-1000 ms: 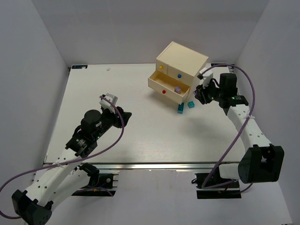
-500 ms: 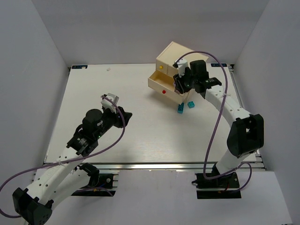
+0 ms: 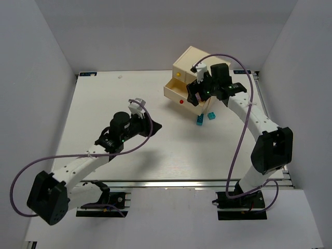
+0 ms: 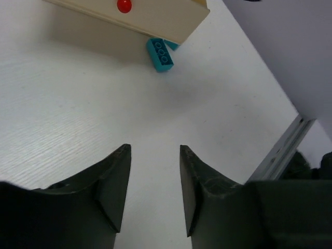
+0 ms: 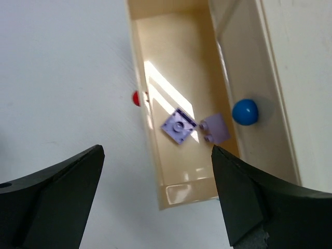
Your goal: Sort the legos into containers by color
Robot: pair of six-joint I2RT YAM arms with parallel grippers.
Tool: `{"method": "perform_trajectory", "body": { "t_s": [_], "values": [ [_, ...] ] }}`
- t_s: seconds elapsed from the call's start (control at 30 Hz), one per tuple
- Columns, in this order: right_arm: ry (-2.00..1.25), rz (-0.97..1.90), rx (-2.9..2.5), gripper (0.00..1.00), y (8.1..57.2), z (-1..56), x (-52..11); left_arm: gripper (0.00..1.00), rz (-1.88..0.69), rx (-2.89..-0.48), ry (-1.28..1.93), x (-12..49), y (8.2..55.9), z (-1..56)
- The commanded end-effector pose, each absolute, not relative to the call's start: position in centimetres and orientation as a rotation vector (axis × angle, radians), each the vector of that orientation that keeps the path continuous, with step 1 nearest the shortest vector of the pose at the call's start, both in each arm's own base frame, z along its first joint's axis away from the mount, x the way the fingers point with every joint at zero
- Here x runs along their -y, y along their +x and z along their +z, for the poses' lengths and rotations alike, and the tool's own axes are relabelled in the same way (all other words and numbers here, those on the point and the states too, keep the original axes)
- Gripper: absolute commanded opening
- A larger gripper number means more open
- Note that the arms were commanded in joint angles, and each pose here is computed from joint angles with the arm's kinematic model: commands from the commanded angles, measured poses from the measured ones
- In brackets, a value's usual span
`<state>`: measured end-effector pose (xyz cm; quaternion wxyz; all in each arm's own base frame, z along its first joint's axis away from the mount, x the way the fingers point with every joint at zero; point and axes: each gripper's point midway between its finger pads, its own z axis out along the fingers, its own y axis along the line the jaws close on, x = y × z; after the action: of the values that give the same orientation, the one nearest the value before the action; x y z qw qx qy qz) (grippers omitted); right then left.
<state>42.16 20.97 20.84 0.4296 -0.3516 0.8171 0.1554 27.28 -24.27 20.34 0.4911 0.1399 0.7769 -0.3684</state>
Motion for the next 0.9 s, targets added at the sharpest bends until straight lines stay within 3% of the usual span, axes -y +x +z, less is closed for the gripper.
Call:
{"method": "perform_trajectory", "body": {
  "t_s": [0.0, 0.17, 0.2, 0.23, 0.27, 0.3, 0.37, 0.43, 0.53, 0.57, 0.67, 0.87],
  "values": [
    [-0.920, 0.565, -1.798, 0.89, 39.6, 30.2, -23.1, 0.48, -1.050, -1.786, 0.224, 26.5, 29.5, 23.1],
    [-0.770, 0.526, -1.599, 0.85, 39.9, 37.8, -21.5, 0.28, -1.155, -1.742, 0.087, 29.0, 33.2, 22.5],
    [-0.721, 0.498, -1.623, 0.50, 41.1, 37.8, -20.9, 0.26, -1.174, -1.727, 0.076, 29.6, 34.0, 23.0],
    [-0.641, 0.434, -1.651, 0.29, 43.1, 38.0, -19.5, 0.24, -1.182, -1.765, 0.056, 30.3, 35.0, 21.2],
    [-0.606, 0.423, -1.649, 0.02, 43.8, 39.8, -18.9, 0.20, -1.217, -1.737, 0.039, 30.9, 35.6, 21.7],
    [-0.539, 0.421, -1.726, 0.00, 45.9, 37.9, -17.6, 0.20, -1.251, -1.715, 0.035, 31.6, 36.3, 22.5],
    [-0.484, 0.420, -1.717, 0.00, 47.4, 38.9, -16.8, 0.20, -1.307, -1.708, 0.000, 32.7, 37.4, 21.6],
    [-0.365, 0.407, -1.755, 0.09, 50.1, 38.0, -15.0, 0.23, -1.336, -1.694, -0.031, 33.4, 38.5, 22.0],
    [-0.258, 0.405, -1.747, 0.29, 53.8, 38.1, -12.8, 0.34, -1.356, -1.696, -0.083, 34.2, 40.1, 21.1],
    [-0.240, 0.393, -1.754, 0.42, 55.1, 37.1, -12.0, 0.36, -1.353, -1.716, -0.093, 34.5, 40.5, 20.0],
    [-0.220, 0.396, -1.782, 0.55, 57.4, 34.8, -11.1, 0.43, -1.356, -1.715, -0.100, 35.1, 41.5, 19.8],
    [-0.132, 0.448, -1.775, 0.59, 60.3, 32.8, -8.0, 0.44, -1.370, -1.739, -0.103, 36.4, 43.2, 18.1]
  ]
}}
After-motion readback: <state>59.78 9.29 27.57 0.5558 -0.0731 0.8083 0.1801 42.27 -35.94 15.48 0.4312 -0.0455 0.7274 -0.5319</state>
